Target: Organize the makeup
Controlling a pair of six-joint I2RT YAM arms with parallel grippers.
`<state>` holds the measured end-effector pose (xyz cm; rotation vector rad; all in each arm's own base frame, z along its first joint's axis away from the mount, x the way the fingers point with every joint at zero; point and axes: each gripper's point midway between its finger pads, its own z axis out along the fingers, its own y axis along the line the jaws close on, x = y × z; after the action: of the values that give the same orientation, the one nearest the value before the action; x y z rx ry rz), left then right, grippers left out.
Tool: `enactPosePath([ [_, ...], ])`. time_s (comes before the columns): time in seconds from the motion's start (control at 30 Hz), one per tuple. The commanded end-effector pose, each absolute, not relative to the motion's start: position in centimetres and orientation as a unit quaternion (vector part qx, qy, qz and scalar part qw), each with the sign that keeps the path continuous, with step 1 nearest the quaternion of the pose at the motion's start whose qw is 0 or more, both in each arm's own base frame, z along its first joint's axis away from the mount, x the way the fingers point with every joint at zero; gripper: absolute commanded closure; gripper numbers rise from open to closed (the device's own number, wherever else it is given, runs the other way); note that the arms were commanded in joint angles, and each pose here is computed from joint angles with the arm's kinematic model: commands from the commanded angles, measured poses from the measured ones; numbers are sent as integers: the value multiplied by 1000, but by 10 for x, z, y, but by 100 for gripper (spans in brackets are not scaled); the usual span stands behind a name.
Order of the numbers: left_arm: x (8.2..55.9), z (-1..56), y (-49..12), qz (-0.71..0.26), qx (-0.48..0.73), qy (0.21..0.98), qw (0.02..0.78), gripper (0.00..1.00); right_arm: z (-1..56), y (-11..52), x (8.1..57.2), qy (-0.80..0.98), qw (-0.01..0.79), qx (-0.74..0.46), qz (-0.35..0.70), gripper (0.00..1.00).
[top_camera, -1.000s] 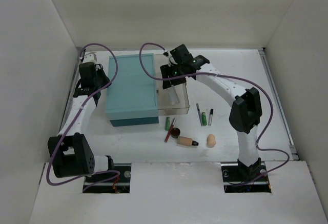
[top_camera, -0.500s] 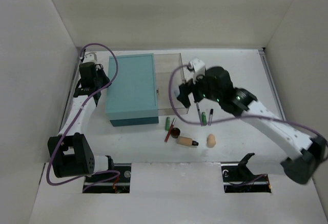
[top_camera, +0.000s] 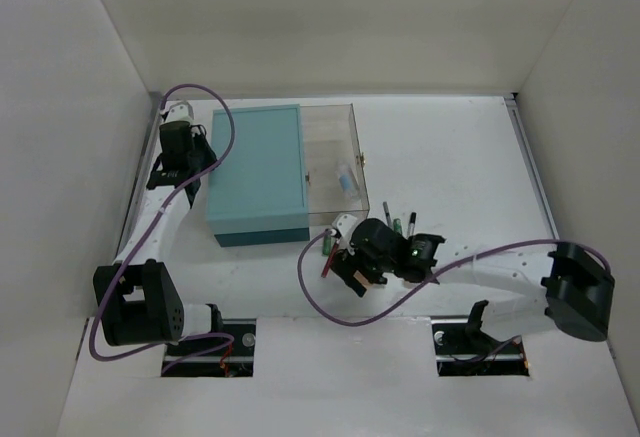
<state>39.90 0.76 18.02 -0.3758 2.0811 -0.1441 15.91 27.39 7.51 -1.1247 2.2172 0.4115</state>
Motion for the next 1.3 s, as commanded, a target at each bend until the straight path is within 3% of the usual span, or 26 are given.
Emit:
enactPosePath([
  [0.0,385,157,-2,-57,-139,880,451,85,73,285,168,836,322,-416,155,0],
  [0.23,385,155,-2,-50,-135,882,449,85,46,286,162,837,299,-434,147,0],
  [0.37,385,157,-2,-50,-135,881,451,85,31,284,163,845,283,-435,130,9],
  [0.4,385,158,-1,-49,-136,880,452,85,30,283,162,845,282,-436,129,13],
  [0.53,385,162,-1,-50,-136,878,456,85,37,284,159,844,290,-433,126,55],
  [0.77,384,159,1,-44,-139,879,454,85,99,286,158,833,326,-423,144,89],
  [0.9,383,160,1,-44,-139,879,455,85,168,296,169,802,394,-406,189,89],
  [1.07,383,160,0,-43,-138,878,456,85,268,305,247,773,509,-304,225,89],
  [1.27,383,157,1,-36,-140,880,453,85,281,330,354,810,517,-189,201,90],
])
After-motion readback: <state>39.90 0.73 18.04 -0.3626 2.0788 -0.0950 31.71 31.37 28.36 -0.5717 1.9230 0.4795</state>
